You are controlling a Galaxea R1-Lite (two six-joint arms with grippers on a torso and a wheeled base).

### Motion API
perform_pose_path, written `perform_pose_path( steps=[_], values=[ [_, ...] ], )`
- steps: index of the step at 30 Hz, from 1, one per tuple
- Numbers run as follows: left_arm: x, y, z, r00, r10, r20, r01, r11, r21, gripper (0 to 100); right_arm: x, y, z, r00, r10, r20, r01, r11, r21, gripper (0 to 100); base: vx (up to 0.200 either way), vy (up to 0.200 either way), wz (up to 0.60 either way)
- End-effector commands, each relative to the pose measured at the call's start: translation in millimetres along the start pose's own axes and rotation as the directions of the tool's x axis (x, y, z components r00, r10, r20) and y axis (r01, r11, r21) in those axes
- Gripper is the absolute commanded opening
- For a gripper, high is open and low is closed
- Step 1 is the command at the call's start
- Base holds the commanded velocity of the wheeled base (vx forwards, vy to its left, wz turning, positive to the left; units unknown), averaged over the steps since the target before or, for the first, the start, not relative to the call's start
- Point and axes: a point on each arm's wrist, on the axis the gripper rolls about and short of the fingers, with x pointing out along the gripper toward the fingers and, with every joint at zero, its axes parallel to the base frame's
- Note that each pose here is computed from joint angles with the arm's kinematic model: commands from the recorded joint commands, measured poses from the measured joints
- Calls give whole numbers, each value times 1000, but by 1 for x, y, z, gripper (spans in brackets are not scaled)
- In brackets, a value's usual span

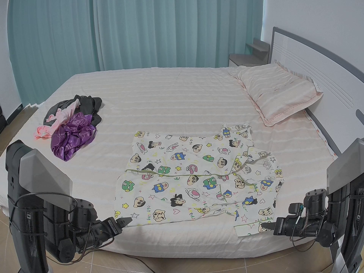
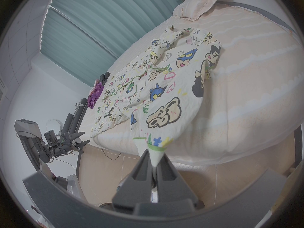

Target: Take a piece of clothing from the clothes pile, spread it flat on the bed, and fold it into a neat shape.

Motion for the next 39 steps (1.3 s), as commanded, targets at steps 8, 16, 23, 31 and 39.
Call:
perform_pose_path(
  steps=[8, 16, 23, 31, 39],
  values=[
    [18, -3, -2, 1000, 2, 27, -3, 999, 38, 100, -4, 0, 0, 1000, 2, 7, -2, 1000, 2, 0, 0, 0, 0],
    [32, -5, -1, 999, -7, 44, 6, 999, 40, 100, -4, 1, -1, 1000, 3, 5, -3, 1000, 1, 0, 0, 0, 0],
    [48, -11, 3, 996, -8, 87, 4, 999, 52, 100, -4, 1, 0, 1000, 3, 7, -3, 1000, 18, 0, 0, 0, 0],
    [58, -15, 6, 996, 2, 90, -8, 998, 70, 100, -4, 1, 0, 1000, 2, 10, -2, 1000, 21, 0, 0, 0, 0],
    [58, -13, 7, 993, 38, 114, -45, 997, 64, 0, -5, 0, 0, 1000, -1, 12, 0, 1000, 22, 0, 0, 0, 0]
  ],
)
